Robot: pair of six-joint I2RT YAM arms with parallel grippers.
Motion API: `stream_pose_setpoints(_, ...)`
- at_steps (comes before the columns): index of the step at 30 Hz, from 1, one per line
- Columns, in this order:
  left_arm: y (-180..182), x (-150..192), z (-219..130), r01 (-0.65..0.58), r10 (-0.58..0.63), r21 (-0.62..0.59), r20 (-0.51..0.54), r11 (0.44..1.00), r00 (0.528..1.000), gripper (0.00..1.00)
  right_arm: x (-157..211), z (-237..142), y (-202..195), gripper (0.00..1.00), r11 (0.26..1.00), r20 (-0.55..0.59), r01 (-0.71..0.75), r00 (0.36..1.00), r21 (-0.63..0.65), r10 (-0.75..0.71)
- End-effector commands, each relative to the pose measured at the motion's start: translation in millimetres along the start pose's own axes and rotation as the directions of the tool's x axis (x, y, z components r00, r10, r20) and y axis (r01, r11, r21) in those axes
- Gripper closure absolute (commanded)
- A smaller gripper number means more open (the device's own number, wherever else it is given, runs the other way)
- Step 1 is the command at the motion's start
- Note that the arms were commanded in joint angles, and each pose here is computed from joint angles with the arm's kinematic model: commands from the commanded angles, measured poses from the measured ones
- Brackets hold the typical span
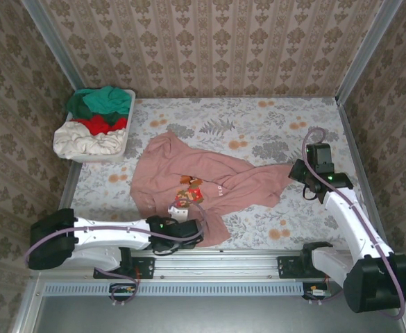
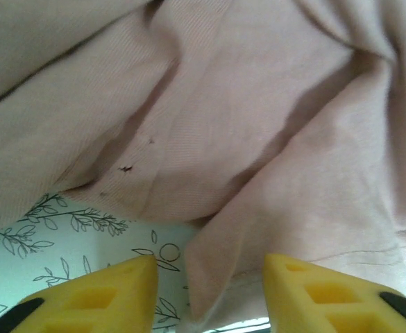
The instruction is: Fold and stack the t-shirts
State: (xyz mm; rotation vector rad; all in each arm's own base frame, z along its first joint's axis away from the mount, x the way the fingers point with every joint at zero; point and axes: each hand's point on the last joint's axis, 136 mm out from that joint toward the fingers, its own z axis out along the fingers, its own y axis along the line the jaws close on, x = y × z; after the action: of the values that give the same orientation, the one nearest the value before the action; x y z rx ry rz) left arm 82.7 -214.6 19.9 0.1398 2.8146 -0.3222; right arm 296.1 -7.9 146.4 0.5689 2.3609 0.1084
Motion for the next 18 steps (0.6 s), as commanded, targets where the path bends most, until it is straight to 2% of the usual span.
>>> stream_pose_setpoints(1, -2.0, 6.0, 7.0, 0.017, -0.017, 0.02, -0.014, 1.0, 1.0, 0.61, 7.9, -2.9, -1.3, 1.0, 1.0, -0.023, 0.005, 1.0, -0.013, -0.005)
stream_pose_setpoints(5, 5.4, 7.8, 12.7, 0.004, -0.004, -0.016, -0.026, 1.0, 1.0, 0.69, 11.3, -1.8, 0.2, 1.0, 1.0, -0.036, 0.003, 0.999, -0.025, -0.004)
stream_pose_setpoints(8, 6.0, -0.7, 11.0, -0.011, 0.011, -0.009, -0.01, 1.0, 1.0, 0.91, 11.9, -1.3, 3.6, 1.0, 0.999, -0.044, 0.002, 0.999, -0.041, -0.004)
stream_pose_setpoints(10, 5.0, -16.6, 0.3, -0.028, 0.028, 0.0, 0.02, 1.0, 0.999, 1.0, 11.4, -2.8, 9.6, 1.0, 0.997, -0.05, -0.005, 0.999, -0.074, 0.001)
stream_pose_setpoints(13, 6.0, -58.3, -32.1, -0.065, 0.063, 0.018, 0.099, 0.998, 0.993, 1.0, 7.2, -4.5, 12.4, 1.0, 0.997, -0.04, -0.001, 0.999, -0.081, -0.002)
stream_pose_setpoints(16, 21.6, -102.8, -63.7, -0.055, 0.048, 0.033, 0.198, 0.998, 0.979, 1.0, -8.0, 7.6, 4.1, 1.0, 1.0, -0.014, 0.024, 1.0, 0.0, -0.024)
stream_pose_setpoints(18, 37.9, -127.1, -74.5, -0.015, 0.004, 0.044, 0.234, 0.999, 0.972, 1.0, -23.3, 26.5, 1.8, 1.0, 0.998, -0.038, 0.028, 0.999, 0.055, -0.026)
